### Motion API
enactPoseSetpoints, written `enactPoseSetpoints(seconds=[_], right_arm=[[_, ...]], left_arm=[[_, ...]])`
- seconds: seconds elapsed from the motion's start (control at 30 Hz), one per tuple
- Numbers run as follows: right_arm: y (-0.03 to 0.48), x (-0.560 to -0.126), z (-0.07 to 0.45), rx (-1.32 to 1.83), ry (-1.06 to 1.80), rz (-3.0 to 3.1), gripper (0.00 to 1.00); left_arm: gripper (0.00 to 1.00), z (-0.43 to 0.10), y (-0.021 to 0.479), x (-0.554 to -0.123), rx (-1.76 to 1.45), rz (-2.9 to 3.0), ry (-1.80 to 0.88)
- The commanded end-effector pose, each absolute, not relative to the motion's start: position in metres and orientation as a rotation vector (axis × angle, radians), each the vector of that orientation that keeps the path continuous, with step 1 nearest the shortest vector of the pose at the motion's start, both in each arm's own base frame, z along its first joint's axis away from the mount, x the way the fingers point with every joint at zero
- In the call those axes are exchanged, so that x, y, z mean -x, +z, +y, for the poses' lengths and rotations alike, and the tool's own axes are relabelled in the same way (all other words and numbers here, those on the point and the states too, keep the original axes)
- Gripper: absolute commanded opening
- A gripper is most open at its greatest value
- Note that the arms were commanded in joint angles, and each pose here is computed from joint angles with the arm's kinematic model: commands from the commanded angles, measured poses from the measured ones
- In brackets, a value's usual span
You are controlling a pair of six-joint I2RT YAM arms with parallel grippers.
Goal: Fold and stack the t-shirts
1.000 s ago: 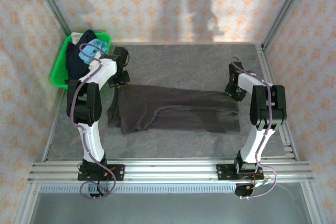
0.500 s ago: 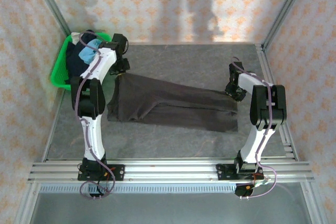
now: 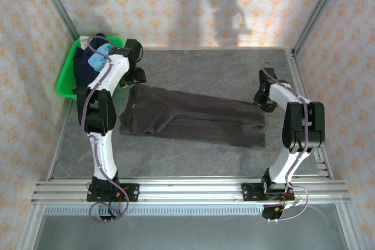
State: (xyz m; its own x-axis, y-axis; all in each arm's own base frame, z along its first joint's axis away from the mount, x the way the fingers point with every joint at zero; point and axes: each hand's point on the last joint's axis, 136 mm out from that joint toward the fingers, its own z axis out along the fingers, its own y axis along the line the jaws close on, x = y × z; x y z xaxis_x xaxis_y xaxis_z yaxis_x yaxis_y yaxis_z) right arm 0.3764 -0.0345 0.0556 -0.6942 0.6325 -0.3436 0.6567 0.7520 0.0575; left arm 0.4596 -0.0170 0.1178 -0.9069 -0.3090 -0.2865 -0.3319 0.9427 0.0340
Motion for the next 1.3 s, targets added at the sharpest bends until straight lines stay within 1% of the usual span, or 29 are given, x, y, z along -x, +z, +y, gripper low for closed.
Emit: enactPoseSetpoints(seconds=[0.0, 0.07, 0.2, 0.37, 0.57, 0.67, 0.8, 0.9, 1.0, 1.07, 1.13, 1.2, 1.27], right_arm=[[0.065, -0.379, -0.029, -1.04, -0.001, 2.544, 0.33], [0.06, -0.384, -0.017, -1.018, 0.063, 2.559, 0.34], [0.041, -0.388, 0.003, -0.963, 0.138, 2.645, 0.34], [0.021, -0.38, -0.022, -1.057, -0.012, 2.694, 0.34], [0.011, -0.381, -0.048, -1.137, -0.109, 2.704, 0.33], [0.02, -0.382, -0.057, -1.138, -0.147, 2.682, 0.33], [0.05, -0.378, -0.065, -1.134, -0.194, 2.608, 0.36], [0.074, -0.368, -0.057, -1.091, -0.165, 2.53, 0.4], [0.083, -0.369, -0.016, -0.981, 0.014, 2.507, 0.47], [0.079, -0.373, 0.02, -0.882, 0.127, 2.534, 0.49], [0.071, -0.378, 0.045, -0.814, 0.171, 2.575, 0.5], [0.06, -0.384, 0.057, -0.787, 0.154, 2.618, 0.49], [0.046, -0.389, 0.056, -0.799, 0.105, 2.658, 0.48]], left_arm=[[0.68, -0.065, 0.119, -0.451, 0.31, 2.82, -0.001], [0.68, -0.078, 0.097, -0.446, 0.294, 2.851, -0.052], [0.67, -0.069, 0.056, -0.428, 0.356, 2.919, -0.011], [0.68, -0.042, 0.028, -0.403, 0.496, 2.955, 0.01], [0.68, -0.021, 0.016, -0.379, 0.586, 2.97, 0.035], [0.68, -0.019, 0.021, -0.377, 0.588, 2.962, 0.038], [0.68, -0.019, 0.036, -0.378, 0.568, 2.953, 0.034], [0.7, -0.016, 0.07, -0.378, 0.549, 2.885, 0.033], [0.8, -0.022, 0.099, -0.381, 0.529, 2.816, 0.007], [0.8, -0.036, 0.114, -0.383, 0.48, 2.784, -0.019], [0.8, -0.056, 0.12, -0.381, 0.425, 2.777, -0.046], [0.8, -0.077, 0.118, -0.375, 0.37, 2.788, -0.092], [0.8, -0.098, 0.108, -0.367, 0.329, 2.798, -0.154]])
